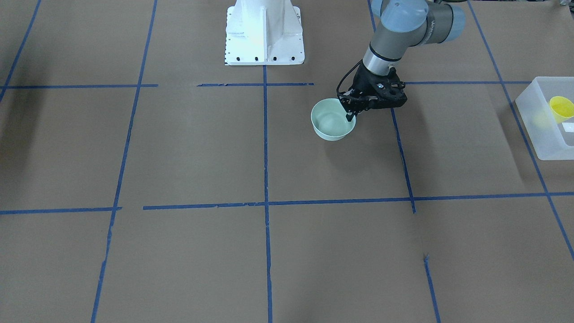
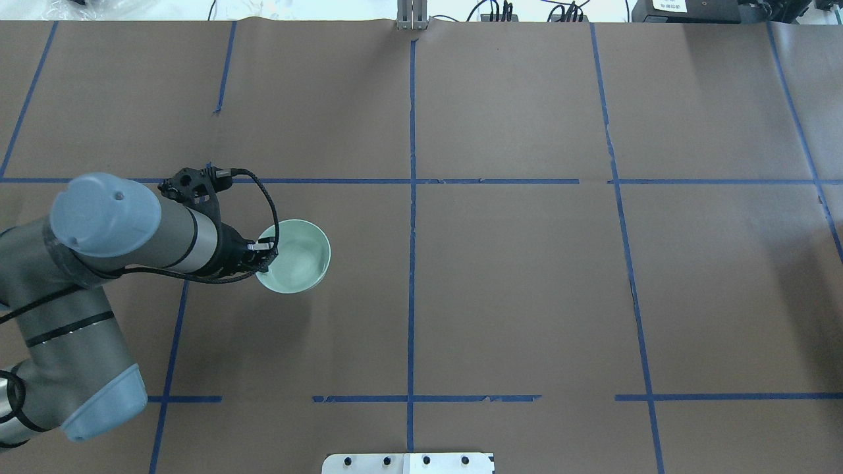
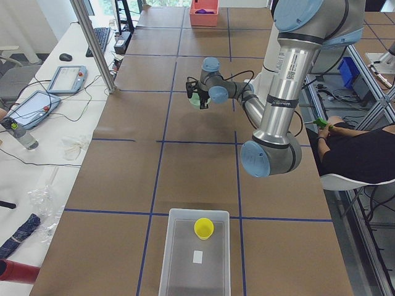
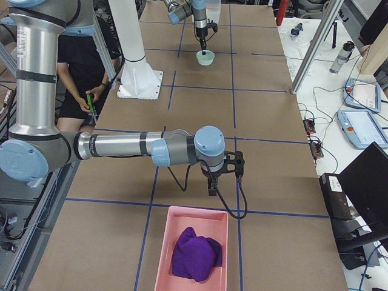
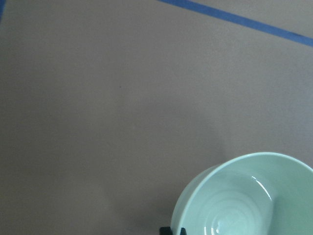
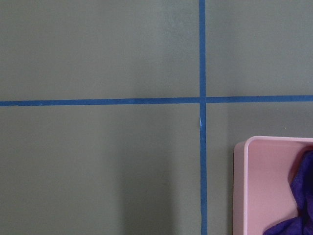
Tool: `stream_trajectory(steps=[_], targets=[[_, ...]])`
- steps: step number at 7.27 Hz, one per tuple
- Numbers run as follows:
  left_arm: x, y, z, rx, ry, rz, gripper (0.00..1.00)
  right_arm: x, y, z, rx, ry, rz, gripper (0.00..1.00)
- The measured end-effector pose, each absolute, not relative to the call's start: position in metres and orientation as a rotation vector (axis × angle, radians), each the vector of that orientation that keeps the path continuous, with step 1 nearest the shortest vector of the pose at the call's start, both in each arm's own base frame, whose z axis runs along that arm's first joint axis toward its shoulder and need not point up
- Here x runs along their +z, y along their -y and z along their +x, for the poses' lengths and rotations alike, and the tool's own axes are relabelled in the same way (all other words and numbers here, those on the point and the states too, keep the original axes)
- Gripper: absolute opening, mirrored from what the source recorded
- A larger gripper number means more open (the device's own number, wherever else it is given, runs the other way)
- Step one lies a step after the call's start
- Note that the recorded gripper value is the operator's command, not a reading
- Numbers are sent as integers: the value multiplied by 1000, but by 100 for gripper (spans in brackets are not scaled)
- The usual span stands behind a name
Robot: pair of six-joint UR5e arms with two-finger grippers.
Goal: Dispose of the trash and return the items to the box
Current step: 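Lift the pale green bowl and carry it off the table with the left gripper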
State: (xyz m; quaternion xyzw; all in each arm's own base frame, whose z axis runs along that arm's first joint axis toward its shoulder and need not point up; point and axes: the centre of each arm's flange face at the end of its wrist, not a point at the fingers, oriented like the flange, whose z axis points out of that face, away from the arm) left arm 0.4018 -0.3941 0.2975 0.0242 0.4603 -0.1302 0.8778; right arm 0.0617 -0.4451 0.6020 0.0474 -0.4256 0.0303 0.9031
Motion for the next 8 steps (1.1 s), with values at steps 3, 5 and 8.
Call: stream_trajectory(steps=[3,5,8], targets=[[296,432,343,-253,-958,83,0,631,440,63,76,858,56,100],[308,454,310,-197,-943,121,0,639,440,65,79,831,50,100],[364,485,225,-124,-867,189,0,640,441,65,86,835,44,100]])
